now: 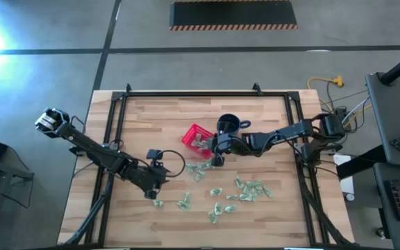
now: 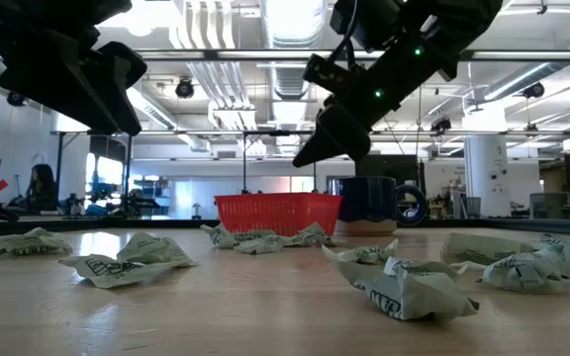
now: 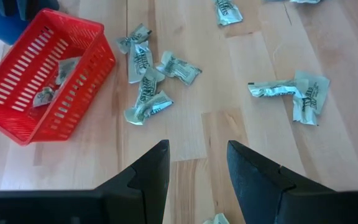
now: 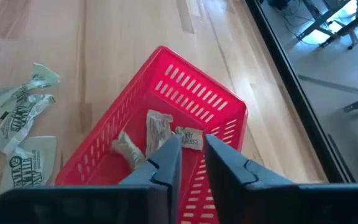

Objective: Pick and place items into bin
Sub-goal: Put the stevia packet into the bin

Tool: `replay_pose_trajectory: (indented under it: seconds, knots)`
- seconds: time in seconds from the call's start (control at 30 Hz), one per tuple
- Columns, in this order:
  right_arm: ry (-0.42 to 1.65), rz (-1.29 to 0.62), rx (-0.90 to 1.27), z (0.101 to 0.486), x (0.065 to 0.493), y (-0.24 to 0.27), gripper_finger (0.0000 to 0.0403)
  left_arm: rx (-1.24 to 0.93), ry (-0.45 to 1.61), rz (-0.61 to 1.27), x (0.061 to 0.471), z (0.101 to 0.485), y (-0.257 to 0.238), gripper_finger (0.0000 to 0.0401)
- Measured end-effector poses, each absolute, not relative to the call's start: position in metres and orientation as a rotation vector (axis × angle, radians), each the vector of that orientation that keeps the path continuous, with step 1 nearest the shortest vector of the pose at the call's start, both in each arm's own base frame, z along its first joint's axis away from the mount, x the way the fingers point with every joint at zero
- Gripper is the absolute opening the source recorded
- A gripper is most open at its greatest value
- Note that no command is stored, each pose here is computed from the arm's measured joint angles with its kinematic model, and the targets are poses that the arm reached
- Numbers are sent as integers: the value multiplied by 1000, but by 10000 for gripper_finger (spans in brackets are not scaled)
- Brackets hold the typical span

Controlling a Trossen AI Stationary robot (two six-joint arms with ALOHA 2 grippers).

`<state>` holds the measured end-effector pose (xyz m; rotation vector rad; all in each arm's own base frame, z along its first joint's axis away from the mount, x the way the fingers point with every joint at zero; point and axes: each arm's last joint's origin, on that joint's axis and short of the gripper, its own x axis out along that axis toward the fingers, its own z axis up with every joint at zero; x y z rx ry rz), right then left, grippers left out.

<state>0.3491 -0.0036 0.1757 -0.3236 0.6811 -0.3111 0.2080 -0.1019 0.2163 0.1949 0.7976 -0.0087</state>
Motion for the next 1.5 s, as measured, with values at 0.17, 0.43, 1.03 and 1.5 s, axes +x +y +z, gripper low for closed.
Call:
replay_pose_trajectory:
  seconds: [0.17, 0.43, 1.03, 1.5]
  knots:
    - [679, -307, -327, 176, 349, -2, 95, 153, 822, -40, 207, 215, -103, 144]
    - [687, -115, -366, 177, 348, 19, 102, -61, 1115, -12, 188, 194, -98, 144]
    - [678, -28, -308, 176, 347, 28, 90, 12, 1131, -15, 200, 153, -102, 144]
    - [678, -30, -301, 176, 347, 28, 79, 42, 1202, 0, 203, 142, -103, 96]
